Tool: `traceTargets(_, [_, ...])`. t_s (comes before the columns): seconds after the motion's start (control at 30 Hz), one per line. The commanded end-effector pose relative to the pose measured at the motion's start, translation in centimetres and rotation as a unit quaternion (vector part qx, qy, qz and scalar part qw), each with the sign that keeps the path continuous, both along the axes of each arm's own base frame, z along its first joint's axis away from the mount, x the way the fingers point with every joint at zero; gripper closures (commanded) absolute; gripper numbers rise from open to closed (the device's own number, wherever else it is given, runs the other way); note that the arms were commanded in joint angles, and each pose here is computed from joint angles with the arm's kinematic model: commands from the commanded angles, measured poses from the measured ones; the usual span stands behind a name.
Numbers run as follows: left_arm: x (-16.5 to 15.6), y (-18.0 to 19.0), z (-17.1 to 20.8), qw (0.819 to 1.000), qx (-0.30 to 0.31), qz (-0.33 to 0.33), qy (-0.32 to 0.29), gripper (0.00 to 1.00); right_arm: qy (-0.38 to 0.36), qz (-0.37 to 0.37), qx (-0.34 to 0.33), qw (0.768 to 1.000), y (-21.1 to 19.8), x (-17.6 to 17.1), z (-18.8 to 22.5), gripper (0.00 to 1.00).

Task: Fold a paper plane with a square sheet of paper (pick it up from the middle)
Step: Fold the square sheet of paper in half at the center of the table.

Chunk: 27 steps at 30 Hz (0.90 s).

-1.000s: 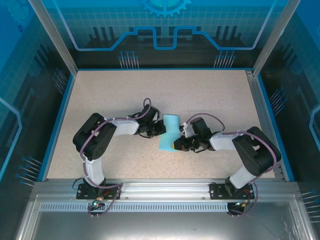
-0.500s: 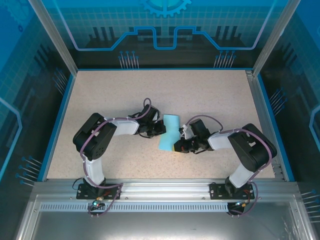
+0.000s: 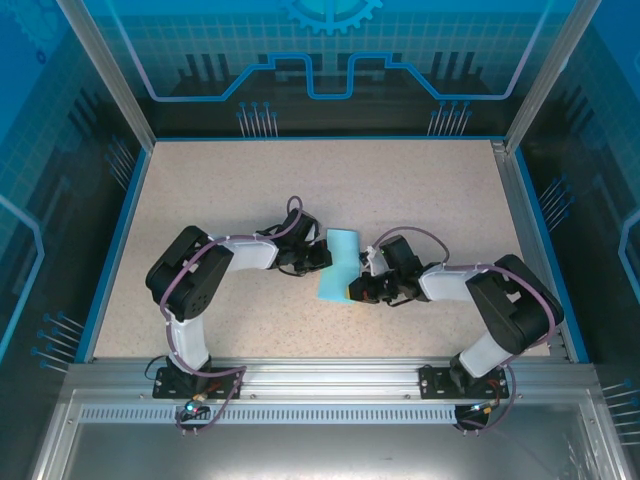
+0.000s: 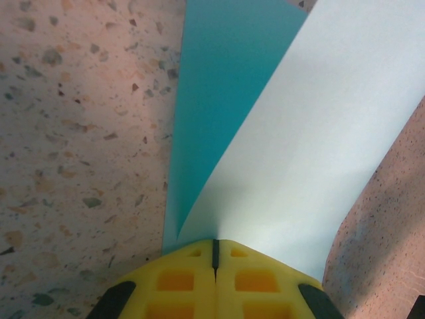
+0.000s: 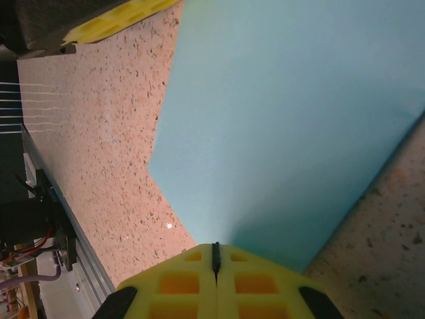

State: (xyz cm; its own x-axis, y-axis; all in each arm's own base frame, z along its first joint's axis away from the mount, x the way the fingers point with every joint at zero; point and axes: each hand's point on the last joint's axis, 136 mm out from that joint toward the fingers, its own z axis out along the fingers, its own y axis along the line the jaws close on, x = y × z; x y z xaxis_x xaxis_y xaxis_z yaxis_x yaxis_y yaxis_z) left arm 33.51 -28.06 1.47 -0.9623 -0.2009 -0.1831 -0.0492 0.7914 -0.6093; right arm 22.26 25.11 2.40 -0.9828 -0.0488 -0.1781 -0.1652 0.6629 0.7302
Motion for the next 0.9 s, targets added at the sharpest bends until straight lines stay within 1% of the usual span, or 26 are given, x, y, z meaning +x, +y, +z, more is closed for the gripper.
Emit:
traceTargets(0.0, [-2.1, 1.1, -3.2, 0.998, 0.044, -0.014, 0.046, 1.00, 0.015, 0.007, -0.013, 1.000, 0.0, -0.6, -1.0, 1.00])
traceTargets(0.1, [-2.1, 1.2, -3.2, 0.998, 0.045, -0.013, 0.046, 1.00, 0.030, 0.011, -0.018, 0.999, -0.1, -1.2, -1.9, 1.00])
traceTargets(0.2, [-2.0, 1.1, -3.1, 0.998, 0.045, -0.014, 0.045, 1.00, 0.042, 0.009, -0.039, 0.998, -0.6, -1.3, -2.5, 1.00])
traceTargets(0.3, [-2.1, 1.2, -3.2, 0.998, 0.046, -0.014, 0.046, 1.00, 0.034, 0.006, -0.036, 0.999, -0.5, -0.6, -1.6, 1.00])
traceTargets(0.4, [-2.1, 1.1, -3.1, 0.998, 0.046, -0.015, 0.046, 1.00, 0.015, -0.008, -0.008, 1.000, 0.1, 1.2, 1.2, 1.00])
traceTargets(0.53, [-2.0, 1.1, -3.1, 0.998, 0.044, -0.014, 0.045, 1.00, -0.010, -0.049, 0.008, 0.999, -1.0, 5.0, 3.1, 1.00])
traceTargets(0.7, [-2.0, 1.1, -3.2, 0.998, 0.045, -0.014, 0.047, 1.00, -0.012, -0.064, 0.040, 0.997, -1.1, 8.6, 3.1, 1.00])
traceTargets(0.87, [-2.0, 1.2, -3.4, 0.998, 0.048, -0.014, 0.048, 1.00, -0.010, -0.061, 0.033, 0.998, -0.9, 10.2, 2.1, 1.00])
